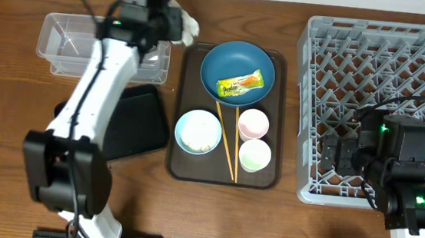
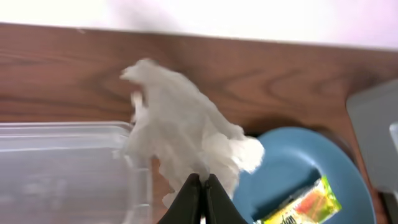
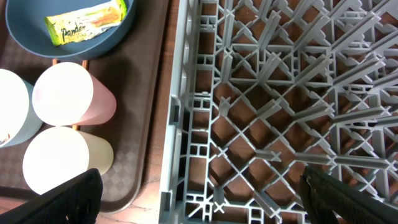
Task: Sort waste into correct bins and load items into the dishwasher rack
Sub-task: 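Carry the tissue with the left gripper and drop it into the clear bin, then move the left gripper back to the blue plate and grasp the yellow wrapper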
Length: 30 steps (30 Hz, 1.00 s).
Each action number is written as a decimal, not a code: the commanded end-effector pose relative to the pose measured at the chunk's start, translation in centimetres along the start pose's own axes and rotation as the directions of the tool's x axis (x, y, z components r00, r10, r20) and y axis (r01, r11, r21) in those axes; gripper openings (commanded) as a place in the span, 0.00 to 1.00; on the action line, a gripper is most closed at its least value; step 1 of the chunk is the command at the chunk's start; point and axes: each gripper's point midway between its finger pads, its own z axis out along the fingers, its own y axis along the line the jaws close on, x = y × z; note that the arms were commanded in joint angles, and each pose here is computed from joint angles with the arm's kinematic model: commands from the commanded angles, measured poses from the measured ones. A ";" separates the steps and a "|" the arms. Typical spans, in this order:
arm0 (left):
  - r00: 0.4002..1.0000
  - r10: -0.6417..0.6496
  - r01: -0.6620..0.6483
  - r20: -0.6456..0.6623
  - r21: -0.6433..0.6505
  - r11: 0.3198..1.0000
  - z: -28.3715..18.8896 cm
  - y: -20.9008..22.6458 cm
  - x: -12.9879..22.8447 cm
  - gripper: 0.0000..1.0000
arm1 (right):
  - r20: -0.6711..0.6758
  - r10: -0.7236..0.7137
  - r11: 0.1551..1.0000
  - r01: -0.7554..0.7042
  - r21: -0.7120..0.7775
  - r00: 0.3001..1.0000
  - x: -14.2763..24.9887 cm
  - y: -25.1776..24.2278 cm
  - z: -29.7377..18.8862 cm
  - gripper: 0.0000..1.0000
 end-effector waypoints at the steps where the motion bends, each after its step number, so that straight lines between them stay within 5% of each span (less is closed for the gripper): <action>1: 0.999 -0.034 0.036 0.040 -0.052 0.998 -1.2 3.2 -1.5 0.06 | 0.025 -0.007 1.000 0.007 -0.009 1.000 -0.7 0.3 -0.7 0.99; 12: 0.990 -0.127 0.136 0.068 -0.151 0.979 -2.1 10.5 -2.0 0.07 | 0.021 -0.006 1.000 0.007 -0.009 1.000 -0.6 0.3 -0.7 0.99; 17: 0.990 -0.134 0.141 0.053 -0.156 0.978 -1.5 10.9 -1.6 0.41 | 0.012 -0.006 1.000 0.006 -0.008 1.000 -0.4 0.3 -0.7 0.99; 23: 0.992 -0.120 0.123 0.036 -0.096 0.988 -1.1 8.9 -1.4 0.52 | 0.003 -0.005 1.000 0.005 -0.008 1.000 -0.2 0.3 -0.7 0.99; 30: 1.000 -0.013 0.015 -0.021 0.085 0.996 0.2 0.9 0.0 0.60 | 0.003 -0.005 1.000 0.005 -0.008 1.000 -0.2 0.3 -0.7 0.99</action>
